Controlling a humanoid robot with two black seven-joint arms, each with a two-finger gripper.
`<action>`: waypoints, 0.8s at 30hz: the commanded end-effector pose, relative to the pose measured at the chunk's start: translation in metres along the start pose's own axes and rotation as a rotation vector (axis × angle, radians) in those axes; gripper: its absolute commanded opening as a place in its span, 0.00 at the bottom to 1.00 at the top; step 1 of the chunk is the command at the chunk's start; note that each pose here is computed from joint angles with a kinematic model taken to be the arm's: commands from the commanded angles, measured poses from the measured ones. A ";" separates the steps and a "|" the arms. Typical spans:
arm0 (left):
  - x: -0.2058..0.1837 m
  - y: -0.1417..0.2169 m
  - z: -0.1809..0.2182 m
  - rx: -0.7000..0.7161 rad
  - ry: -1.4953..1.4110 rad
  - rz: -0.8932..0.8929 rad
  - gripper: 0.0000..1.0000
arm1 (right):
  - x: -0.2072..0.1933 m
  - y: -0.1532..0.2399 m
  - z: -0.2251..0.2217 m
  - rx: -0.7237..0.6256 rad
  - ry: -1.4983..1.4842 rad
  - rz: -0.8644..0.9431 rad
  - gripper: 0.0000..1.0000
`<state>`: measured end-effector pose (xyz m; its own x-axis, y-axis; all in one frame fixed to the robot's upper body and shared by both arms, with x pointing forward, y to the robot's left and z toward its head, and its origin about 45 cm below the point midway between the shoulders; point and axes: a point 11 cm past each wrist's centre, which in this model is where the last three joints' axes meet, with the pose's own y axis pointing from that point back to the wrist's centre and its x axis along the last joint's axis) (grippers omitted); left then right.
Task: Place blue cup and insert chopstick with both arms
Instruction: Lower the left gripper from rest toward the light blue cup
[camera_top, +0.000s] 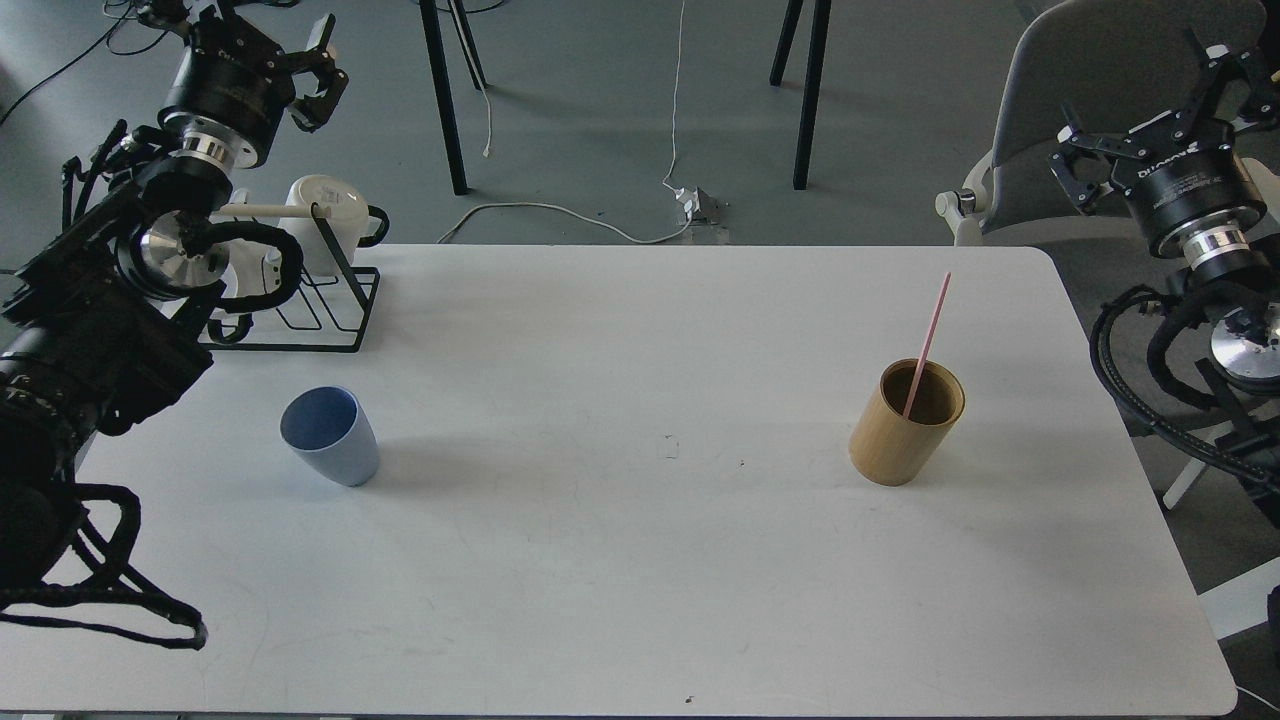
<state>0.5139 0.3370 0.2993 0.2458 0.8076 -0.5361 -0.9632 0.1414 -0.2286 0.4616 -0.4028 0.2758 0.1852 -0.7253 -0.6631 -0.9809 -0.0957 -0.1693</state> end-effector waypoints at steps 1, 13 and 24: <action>0.000 0.001 -0.002 0.006 -0.003 0.000 1.00 | -0.001 -0.003 -0.002 0.004 0.006 0.015 1.00; 0.000 0.001 -0.002 0.020 -0.010 -0.003 1.00 | 0.001 -0.004 -0.016 0.025 0.031 0.048 0.99; -0.018 0.008 0.000 0.340 -0.624 -0.278 0.97 | 0.004 -0.002 -0.020 0.035 0.033 0.052 0.99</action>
<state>0.5069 0.3334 0.3109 0.3932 0.9132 -0.1075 -0.9193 0.3884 -0.0632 0.4626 -0.4203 0.2878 0.1267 -0.7523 -0.6465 -0.9869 -0.0298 -0.1587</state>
